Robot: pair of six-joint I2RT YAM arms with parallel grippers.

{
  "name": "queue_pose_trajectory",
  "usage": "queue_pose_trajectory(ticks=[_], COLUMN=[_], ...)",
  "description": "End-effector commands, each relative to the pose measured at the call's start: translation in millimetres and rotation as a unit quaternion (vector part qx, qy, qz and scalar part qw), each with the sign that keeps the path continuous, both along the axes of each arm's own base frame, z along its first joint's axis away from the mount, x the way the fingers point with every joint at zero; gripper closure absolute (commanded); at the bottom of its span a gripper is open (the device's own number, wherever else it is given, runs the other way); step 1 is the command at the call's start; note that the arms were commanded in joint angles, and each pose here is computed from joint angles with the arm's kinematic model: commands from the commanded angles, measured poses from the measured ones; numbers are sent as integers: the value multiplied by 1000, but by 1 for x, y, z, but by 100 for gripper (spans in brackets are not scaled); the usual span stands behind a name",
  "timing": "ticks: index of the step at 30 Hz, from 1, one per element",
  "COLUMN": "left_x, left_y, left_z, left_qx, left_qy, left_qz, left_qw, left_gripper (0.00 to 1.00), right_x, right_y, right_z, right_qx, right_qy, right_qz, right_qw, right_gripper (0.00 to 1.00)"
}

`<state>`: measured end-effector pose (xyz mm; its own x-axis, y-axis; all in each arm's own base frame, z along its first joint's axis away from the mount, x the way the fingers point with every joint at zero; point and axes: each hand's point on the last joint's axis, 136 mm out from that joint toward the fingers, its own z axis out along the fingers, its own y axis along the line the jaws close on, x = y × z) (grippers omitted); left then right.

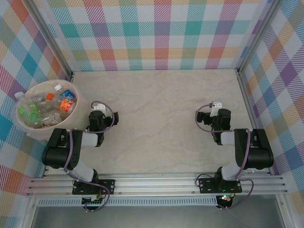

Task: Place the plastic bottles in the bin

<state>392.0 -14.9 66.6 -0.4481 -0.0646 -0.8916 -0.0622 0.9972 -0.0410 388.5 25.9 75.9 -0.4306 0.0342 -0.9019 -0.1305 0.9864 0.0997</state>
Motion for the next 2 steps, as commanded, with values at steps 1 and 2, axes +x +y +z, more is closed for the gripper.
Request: queue_pose_trajectory(ticks=[1, 2], left_x=[6, 5], left_y=[11, 11], left_z=[13, 12], left_qx=[1, 1], left_qy=[-29, -28], left_qz=[25, 25], left_qw=[999, 999], left_gripper=[0, 0], right_x=[9, 9], right_y=[-1, -1], right_z=[16, 16], right_qx=[5, 5], right_qy=[-28, -29], right_qz=[-3, -3], right_qw=[1000, 1000], right_gripper=[0, 0])
